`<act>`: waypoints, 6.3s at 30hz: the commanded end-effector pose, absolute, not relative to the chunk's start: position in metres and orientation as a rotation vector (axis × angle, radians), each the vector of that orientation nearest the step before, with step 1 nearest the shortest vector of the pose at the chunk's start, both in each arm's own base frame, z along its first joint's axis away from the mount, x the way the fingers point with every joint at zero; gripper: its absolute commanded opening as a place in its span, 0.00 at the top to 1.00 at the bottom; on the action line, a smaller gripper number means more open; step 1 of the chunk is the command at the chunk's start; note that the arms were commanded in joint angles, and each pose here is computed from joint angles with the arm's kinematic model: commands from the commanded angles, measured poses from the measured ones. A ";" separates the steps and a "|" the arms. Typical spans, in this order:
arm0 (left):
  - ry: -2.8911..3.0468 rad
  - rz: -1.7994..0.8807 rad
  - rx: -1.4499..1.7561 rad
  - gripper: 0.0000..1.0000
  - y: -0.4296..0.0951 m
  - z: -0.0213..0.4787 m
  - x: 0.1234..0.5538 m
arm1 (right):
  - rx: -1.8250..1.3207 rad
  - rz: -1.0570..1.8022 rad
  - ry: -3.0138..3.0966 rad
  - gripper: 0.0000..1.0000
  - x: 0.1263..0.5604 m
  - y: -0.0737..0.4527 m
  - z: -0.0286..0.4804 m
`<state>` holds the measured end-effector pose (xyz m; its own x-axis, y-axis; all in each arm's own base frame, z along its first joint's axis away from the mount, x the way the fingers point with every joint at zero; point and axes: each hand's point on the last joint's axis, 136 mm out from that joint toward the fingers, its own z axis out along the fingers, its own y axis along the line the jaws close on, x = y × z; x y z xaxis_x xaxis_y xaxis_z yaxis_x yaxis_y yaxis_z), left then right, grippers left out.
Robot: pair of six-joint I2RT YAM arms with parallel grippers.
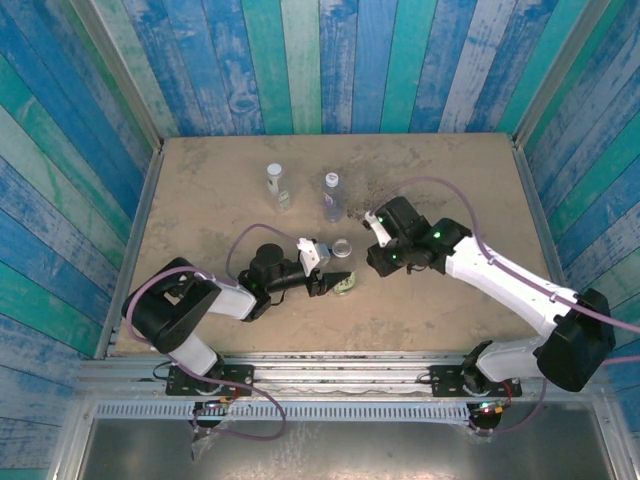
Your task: Screw on the bottle caps
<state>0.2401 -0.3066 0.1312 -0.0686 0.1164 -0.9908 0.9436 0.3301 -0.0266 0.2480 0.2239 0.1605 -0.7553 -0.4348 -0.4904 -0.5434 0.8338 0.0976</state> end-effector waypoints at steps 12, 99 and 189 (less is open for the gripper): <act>1.512 -0.931 1.073 0.39 -0.310 0.114 0.240 | -0.875 0.411 2.502 0.60 0.249 0.250 0.230; 1.539 -0.940 1.087 0.41 -0.309 0.107 0.238 | -1.159 0.434 2.541 0.57 0.227 0.297 0.215; 1.553 -0.946 1.087 0.41 -0.308 0.103 0.236 | -0.985 0.275 2.571 0.72 0.244 0.274 0.206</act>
